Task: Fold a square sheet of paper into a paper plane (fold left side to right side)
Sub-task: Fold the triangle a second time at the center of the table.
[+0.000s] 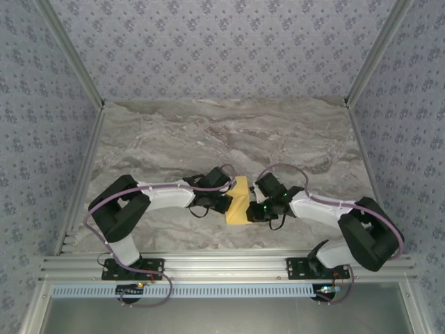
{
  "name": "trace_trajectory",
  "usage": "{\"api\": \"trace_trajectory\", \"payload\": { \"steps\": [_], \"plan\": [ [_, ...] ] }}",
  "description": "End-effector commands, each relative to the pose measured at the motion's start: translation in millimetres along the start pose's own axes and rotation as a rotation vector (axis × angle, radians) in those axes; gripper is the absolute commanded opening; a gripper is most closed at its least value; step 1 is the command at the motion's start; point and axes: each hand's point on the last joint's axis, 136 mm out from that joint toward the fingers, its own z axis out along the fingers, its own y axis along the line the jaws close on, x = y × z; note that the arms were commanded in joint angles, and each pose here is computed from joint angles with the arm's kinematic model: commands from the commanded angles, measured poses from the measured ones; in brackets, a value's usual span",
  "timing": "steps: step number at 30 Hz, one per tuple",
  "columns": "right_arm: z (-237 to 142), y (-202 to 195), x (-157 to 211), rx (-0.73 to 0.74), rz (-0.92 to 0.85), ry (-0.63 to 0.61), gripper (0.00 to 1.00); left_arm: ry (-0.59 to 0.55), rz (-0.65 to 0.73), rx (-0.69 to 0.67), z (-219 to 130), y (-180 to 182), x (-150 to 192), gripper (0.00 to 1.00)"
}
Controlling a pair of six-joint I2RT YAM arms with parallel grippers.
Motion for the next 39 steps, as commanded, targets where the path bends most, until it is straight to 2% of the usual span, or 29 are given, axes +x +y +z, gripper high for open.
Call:
{"api": "trace_trajectory", "payload": {
  "steps": [1,8,13,27,39],
  "plan": [
    [-18,21,-23,-0.139,0.026,-0.096,0.11,0.028,0.009,-0.017,7,5,4,0.00],
    [-23,44,-64,-0.268,0.060,-0.203,0.09,0.037,0.011,-0.022,9,5,4,0.00],
    [-9,47,-74,-0.272,0.068,-0.188,0.08,0.036,0.009,-0.020,9,5,4,0.00],
    [28,32,-64,-0.190,0.076,-0.081,0.07,0.040,0.011,-0.022,10,6,4,0.00],
    [37,11,-47,-0.093,0.064,-0.037,0.07,0.047,0.013,-0.024,12,6,5,0.00]
  ]
}}
